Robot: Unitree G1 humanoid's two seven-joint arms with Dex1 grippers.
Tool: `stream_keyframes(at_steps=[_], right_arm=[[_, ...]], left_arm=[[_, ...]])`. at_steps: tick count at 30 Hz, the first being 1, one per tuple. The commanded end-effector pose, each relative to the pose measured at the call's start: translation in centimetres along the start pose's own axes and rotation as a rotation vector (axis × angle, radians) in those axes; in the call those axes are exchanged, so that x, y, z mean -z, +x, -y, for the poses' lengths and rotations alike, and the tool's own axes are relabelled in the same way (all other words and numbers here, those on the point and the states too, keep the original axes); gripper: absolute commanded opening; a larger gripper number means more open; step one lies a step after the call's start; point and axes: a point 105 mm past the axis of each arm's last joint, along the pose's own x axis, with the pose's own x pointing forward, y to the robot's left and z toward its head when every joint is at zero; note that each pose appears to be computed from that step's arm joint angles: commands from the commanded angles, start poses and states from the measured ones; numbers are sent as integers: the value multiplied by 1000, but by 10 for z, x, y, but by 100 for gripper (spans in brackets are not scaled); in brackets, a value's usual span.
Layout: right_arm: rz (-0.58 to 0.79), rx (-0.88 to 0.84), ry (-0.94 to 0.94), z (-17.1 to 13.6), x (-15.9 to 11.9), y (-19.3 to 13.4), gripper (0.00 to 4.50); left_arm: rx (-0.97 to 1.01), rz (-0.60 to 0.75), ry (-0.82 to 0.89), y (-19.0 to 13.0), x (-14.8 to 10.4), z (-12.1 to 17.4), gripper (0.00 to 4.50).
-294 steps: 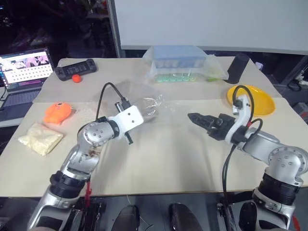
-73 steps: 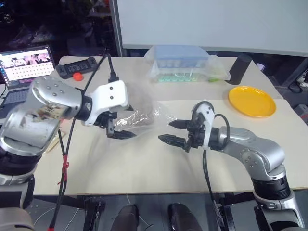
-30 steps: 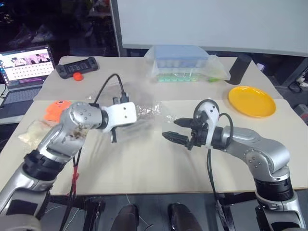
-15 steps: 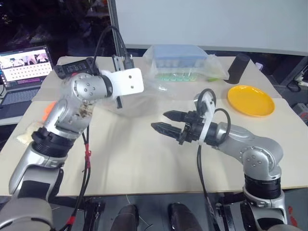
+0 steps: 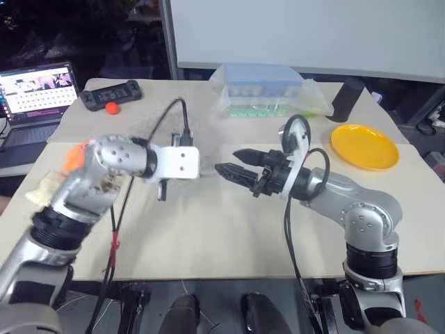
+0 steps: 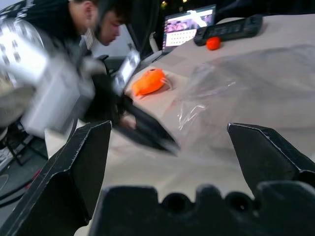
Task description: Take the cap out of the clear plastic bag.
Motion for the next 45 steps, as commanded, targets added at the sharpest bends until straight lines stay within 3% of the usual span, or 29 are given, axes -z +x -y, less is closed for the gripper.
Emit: stream_keyframes(at_steps=[1, 4, 11, 15, 21, 25, 30, 39, 42, 44, 45], right_arm=[[50, 10, -40, 3, -14, -3, 450], [51, 13, -30, 3, -14, -4, 450], [63, -1, 108, -4, -4, 1, 450], [144, -136, 305, -29, -7, 8, 450], [114, -151, 364, -39, 6, 16, 450], [115, -97, 392, -26, 15, 20, 450], [133, 204, 462, 42, 46, 17, 450], [160, 281, 444, 60, 49, 3, 450], [199, 298, 455, 66, 44, 1, 380], [214, 313, 458, 72, 43, 2, 316], [221, 315, 462, 74, 42, 3, 263]], left_arm=[[-65, -126, 142, -2, 26, -15, 3], [-157, -110, 128, -5, 24, -39, 3], [-115, -57, 53, 5, 17, -29, 3], [-111, 26, -96, 17, 10, -27, 3], [-113, 61, -112, 32, 1, -31, 3], [-115, 65, -110, 33, -1, -33, 3], [-139, 60, -101, 31, 0, -38, 3], [-170, 48, -109, 26, 4, -43, 3], [-172, 51, -111, 26, 3, -43, 0], [-169, 52, -112, 26, 3, -42, 0], [-168, 53, -112, 26, 2, -42, 0]])
